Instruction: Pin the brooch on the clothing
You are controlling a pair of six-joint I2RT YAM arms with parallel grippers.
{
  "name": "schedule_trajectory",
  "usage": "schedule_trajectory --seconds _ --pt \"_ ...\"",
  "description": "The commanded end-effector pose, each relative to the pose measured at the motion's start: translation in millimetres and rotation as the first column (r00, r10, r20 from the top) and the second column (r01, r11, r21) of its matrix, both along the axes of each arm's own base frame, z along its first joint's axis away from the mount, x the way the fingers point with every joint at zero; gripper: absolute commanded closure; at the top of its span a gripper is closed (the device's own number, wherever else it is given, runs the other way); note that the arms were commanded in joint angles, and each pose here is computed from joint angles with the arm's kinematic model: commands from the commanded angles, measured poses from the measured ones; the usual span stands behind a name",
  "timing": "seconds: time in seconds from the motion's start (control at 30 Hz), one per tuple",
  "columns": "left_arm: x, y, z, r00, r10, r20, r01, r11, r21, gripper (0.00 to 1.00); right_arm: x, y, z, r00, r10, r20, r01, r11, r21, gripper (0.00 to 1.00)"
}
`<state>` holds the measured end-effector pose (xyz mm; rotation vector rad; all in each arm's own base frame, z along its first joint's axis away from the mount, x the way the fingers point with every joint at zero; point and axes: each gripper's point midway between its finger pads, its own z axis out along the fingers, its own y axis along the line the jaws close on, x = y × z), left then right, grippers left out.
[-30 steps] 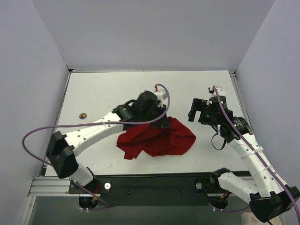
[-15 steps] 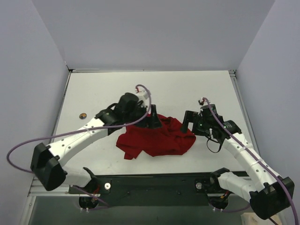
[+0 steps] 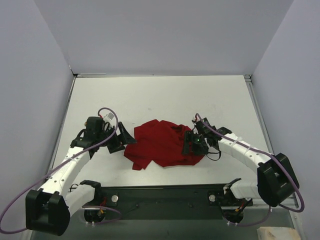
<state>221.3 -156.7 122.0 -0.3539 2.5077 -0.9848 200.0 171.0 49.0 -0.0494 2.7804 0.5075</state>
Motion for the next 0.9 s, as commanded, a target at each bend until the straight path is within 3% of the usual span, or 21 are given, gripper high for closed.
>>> schedule_trajectory --seconds 0.0,0.03,0.17,0.3,0.4,0.53,0.63,0.87 --pt "-5.7 0.9 10.8 0.999 -0.032 0.02 0.033 0.998 -0.046 0.08 -9.3 21.8 -6.6 0.999 0.033 -0.039 -0.031 0.998 0.062 0.44" --pt "-5.4 1.5 10.6 0.999 -0.032 0.023 0.033 0.999 -0.043 0.08 -7.6 24.2 -8.9 0.999 0.034 -0.041 -0.031 0.997 0.066 0.53" --pt "-4.3 5.3 4.1 0.999 -0.032 0.004 0.032 0.999 -0.02 0.08 -6.0 27.5 -13.9 0.997 0.043 -0.066 -0.04 0.998 0.057 0.58" --pt "-5.9 10.4 -1.8 0.999 -0.031 -0.02 0.032 0.999 0.021 0.09 -1.9 31.1 -6.2 0.997 0.049 -0.062 -0.044 0.997 0.066 0.88" --pt "-5.2 15.9 -4.2 0.999 -0.027 -0.022 0.028 0.998 0.061 0.09 14.7 39.0 27.6 0.999 0.049 0.015 -0.051 0.994 0.102 1.0" --pt "-2.8 23.4 -6.1 1.0 -0.021 -0.022 0.024 0.991 0.133 0.11 53.7 48.8 116.1 0.977 0.014 0.215 -0.055 0.98 0.19 1.0" --pt "-3.1 20.3 -5.4 0.999 -0.035 -0.018 0.038 0.983 0.179 0.11 75.9 39.1 156.2 0.953 -0.067 0.296 0.0 0.975 0.222 1.0" --pt "-9.2 -14.5 -14.6 0.994 -0.111 -0.019 0.112 0.967 0.229 0.11 109.5 -11.7 174.8 0.902 -0.283 0.325 0.204 0.945 0.257 1.0"
